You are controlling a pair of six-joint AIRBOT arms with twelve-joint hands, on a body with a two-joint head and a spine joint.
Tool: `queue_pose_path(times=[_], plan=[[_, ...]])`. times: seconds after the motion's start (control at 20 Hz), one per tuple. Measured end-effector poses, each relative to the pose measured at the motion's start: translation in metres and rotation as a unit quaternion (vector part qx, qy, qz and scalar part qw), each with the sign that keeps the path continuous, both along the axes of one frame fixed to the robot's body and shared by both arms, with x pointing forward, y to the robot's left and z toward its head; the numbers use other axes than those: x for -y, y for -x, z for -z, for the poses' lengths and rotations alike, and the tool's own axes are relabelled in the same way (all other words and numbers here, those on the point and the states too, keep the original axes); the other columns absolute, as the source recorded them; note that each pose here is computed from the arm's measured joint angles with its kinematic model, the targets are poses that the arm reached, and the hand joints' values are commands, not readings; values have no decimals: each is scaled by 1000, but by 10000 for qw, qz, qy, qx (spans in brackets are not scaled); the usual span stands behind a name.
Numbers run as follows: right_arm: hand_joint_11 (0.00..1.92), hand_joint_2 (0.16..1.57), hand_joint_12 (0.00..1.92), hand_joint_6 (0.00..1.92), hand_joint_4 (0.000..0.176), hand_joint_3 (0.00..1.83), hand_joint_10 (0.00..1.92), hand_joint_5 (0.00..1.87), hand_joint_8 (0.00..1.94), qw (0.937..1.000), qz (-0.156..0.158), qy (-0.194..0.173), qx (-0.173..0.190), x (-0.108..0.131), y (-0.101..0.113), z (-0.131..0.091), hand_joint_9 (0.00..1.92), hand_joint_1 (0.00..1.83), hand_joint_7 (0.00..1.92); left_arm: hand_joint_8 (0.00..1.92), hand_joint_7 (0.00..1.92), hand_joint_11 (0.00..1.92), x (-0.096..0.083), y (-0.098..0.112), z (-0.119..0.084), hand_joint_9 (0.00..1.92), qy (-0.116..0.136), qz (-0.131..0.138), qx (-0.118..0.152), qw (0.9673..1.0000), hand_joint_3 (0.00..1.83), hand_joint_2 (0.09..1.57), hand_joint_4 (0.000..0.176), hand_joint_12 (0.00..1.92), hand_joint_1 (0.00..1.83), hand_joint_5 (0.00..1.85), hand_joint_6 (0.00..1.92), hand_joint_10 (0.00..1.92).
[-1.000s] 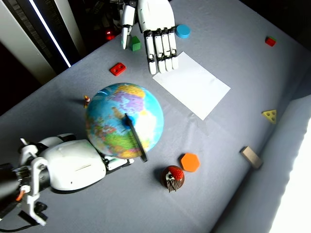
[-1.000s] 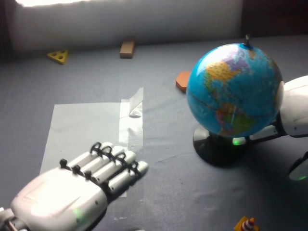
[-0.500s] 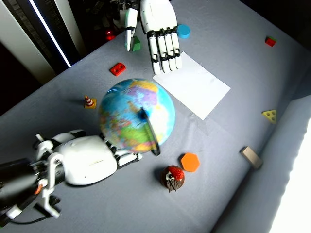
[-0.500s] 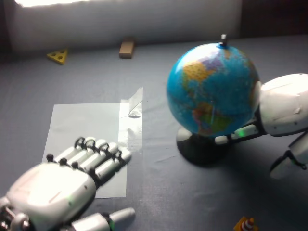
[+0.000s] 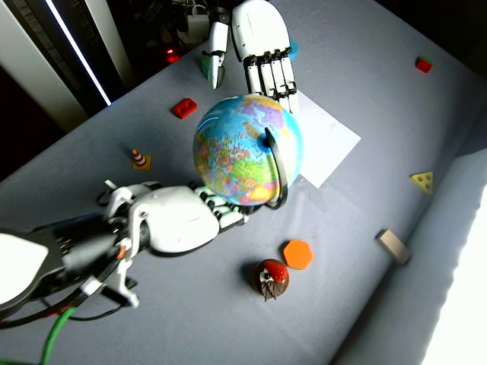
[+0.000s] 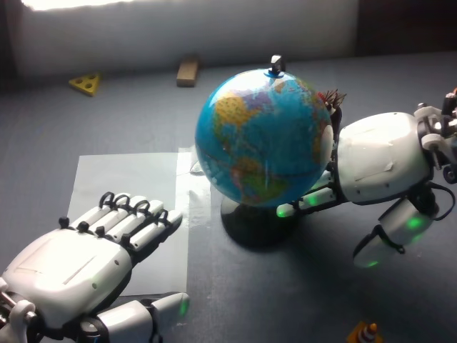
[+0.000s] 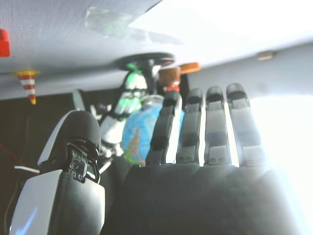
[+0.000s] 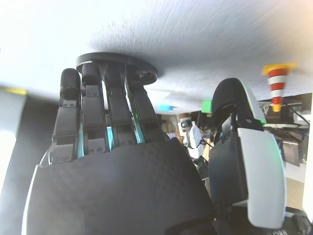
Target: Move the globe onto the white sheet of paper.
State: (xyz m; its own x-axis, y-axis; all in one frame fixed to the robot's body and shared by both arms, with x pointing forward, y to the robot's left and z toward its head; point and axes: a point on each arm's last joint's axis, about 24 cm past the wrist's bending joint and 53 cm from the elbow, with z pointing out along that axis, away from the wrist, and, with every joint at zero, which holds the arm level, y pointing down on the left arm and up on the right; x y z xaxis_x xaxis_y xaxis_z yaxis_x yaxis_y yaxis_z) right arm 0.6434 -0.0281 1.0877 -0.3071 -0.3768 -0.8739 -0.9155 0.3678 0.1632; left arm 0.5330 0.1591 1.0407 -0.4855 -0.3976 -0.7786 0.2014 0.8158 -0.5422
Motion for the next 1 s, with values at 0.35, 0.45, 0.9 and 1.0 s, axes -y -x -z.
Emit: queue_pose_path(times=[0.35,0.45,0.9,1.0], plan=[[0,1144,446,1,0,0,5,155,0,10000,-36,-67,28,-25,-1,-4,233,0,184,0,9,0,-4,11,10,0,13,52,-168,9998,0,1228,44,1,0,46,0,0],[0,1144,446,1,0,0,4,154,0,9999,-63,-65,61,-36,-2,-6,232,0,183,0,7,0,-3,14,11,0,27,85,-176,9998,0,1226,44,0,0,41,0,0],[0,1144,454,1,0,0,3,154,3,9994,-246,-108,231,-84,4,-8,231,0,185,0,6,0,-4,18,12,0,75,74,-213,9997,0,1230,44,0,0,39,0,0],[0,1144,455,2,0,0,3,158,3,9990,-318,-108,306,-95,6,-11,231,0,184,0,6,0,-5,18,12,0,77,54,-226,9997,0,1228,44,0,0,40,1,0]])
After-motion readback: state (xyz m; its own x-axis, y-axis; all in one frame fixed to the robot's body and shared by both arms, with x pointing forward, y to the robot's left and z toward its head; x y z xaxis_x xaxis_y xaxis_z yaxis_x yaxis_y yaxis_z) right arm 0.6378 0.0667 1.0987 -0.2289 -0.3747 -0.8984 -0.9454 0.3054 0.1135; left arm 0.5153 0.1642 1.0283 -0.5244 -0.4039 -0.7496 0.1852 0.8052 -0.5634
